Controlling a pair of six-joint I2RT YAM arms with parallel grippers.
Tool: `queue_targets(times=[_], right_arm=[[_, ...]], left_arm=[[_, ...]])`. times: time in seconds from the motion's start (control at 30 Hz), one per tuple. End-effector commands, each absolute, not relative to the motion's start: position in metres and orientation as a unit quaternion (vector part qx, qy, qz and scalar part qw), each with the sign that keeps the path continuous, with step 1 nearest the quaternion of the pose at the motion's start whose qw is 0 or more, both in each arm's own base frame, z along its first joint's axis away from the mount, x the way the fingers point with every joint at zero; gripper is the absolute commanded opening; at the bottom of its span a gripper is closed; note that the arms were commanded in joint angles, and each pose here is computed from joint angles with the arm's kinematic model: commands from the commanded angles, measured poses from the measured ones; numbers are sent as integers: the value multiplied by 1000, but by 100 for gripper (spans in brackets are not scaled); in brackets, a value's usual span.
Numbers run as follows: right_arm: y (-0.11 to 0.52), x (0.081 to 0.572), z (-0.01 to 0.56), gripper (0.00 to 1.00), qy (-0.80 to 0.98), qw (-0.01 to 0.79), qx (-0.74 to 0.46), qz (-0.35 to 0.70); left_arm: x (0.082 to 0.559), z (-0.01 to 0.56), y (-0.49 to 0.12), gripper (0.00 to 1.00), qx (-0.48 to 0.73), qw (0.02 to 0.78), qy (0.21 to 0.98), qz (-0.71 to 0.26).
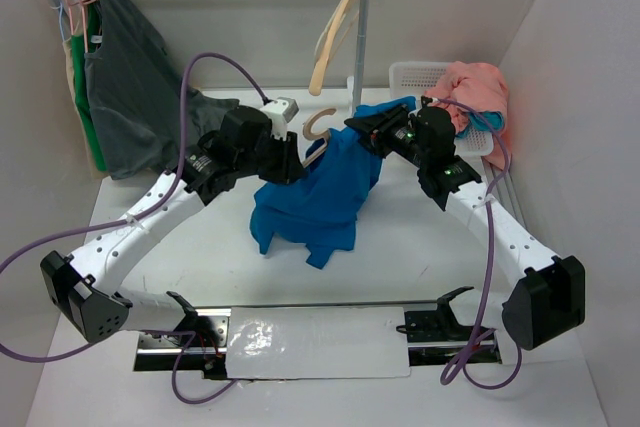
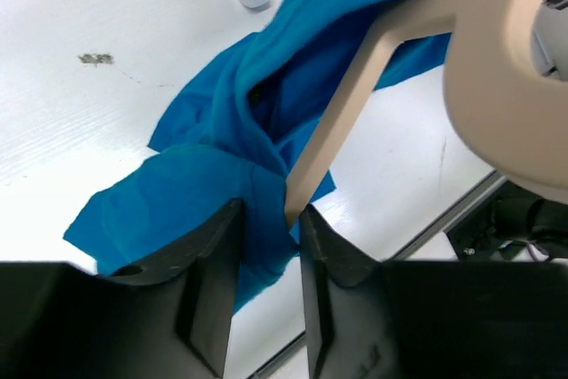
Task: Place the t-shirt on the hanger
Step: Place tshirt on hanger
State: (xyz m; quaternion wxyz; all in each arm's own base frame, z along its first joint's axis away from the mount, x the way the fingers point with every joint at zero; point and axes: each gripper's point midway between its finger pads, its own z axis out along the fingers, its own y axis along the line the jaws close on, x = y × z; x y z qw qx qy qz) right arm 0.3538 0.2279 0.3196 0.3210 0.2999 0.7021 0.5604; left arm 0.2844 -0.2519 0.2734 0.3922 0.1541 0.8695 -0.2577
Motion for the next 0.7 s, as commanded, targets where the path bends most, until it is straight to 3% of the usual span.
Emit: queue_targets(times=[0.0, 0.07, 0.23, 0.27, 0.33, 0.4, 0.43, 0.57, 0.67], right_arm=[[228, 346, 376, 0, 655, 351, 266, 614], [228, 346, 376, 0, 655, 351, 266, 614], [230, 347, 372, 0, 659, 345, 265, 613], [226, 349, 370, 0, 660, 346, 270, 610], [223, 351, 363, 9, 667, 344, 277, 600], [224, 349, 361, 25, 677, 347, 264, 593], [220, 350, 355, 38, 689, 351, 262, 577], [223, 342, 350, 66, 719, 361, 214, 554], [225, 340, 340, 68, 744, 362, 179, 533]], left_arm=[[284, 287, -262, 36, 182, 410, 849, -280], [282, 289, -266, 33, 188, 409, 845, -290], [280, 290, -268, 0, 197, 405, 842, -297], [280, 290, -268, 0, 197, 405, 842, -297], [279, 296, -265, 0, 194, 414, 839, -296], [276, 298, -257, 0, 192, 420, 841, -283], [276, 299, -251, 0, 185, 425, 843, -272], [265, 306, -239, 0, 188, 419, 849, -261], [258, 311, -227, 0, 183, 394, 862, -262]])
